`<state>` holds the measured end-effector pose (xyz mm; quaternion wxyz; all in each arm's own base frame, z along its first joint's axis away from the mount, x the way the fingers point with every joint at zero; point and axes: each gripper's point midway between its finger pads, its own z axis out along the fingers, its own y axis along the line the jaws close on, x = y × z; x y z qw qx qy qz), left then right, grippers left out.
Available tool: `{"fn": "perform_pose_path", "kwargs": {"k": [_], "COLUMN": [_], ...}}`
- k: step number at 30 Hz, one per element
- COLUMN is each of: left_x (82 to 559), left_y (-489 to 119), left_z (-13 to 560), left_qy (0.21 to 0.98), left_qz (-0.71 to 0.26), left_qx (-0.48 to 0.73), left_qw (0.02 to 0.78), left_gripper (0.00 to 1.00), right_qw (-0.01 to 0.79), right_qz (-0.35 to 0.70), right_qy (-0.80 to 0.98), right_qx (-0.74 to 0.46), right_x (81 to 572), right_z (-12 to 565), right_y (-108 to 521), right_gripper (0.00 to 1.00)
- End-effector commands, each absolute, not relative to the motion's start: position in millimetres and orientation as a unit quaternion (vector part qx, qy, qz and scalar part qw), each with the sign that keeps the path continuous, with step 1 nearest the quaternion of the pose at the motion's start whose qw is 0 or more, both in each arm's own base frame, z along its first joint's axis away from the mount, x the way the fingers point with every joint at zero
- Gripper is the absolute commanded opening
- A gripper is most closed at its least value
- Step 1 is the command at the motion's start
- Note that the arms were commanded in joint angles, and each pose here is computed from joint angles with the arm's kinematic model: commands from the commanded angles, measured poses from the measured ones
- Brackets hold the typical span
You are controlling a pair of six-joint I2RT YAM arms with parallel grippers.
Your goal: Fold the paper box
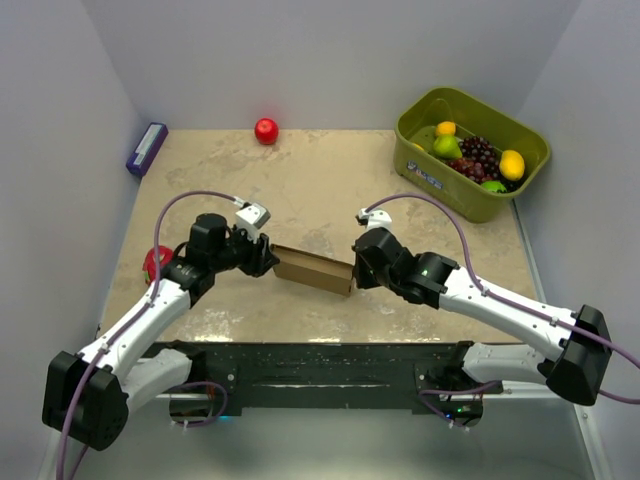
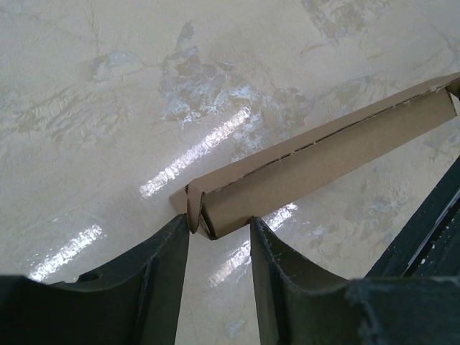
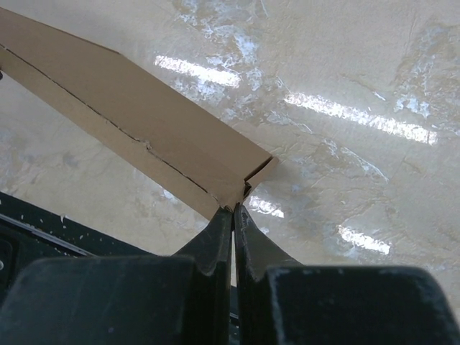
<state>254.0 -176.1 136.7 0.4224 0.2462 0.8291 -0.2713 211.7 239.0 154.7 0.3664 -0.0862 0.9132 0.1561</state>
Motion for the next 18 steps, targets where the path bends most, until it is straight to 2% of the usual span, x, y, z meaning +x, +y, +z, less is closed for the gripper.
{"fn": "perform_pose_path", "kwargs": {"k": [1, 11, 18], "left_x": [249.9, 237.8, 245.0], "left_y": [-191.9, -208.2, -204.0], "left_z": [147.0, 161.6, 163.1], "left_qy": [0.814, 0.789, 0.797], "left_qz": [-0.303, -0.355, -0.34], "left_qx": [0.259, 0.266, 0.248], "left_qw": [0.422, 0.425, 0.433], "left_gripper": [0.43, 0.41, 0.42], "right_qw": [0.389, 0.395, 0.383], "right_qz": [0.168, 0.157, 0.157], "right_qy": [0.903, 0.902, 0.907], "right_qx": [-0.07, -0.067, -0.076], "right_x": [219.5, 231.9, 244.1], "right_z": [166.0, 164.4, 155.7], "right_y": [243.6, 233.1, 228.0], "right_gripper": [0.0, 0.0, 0.0]}}
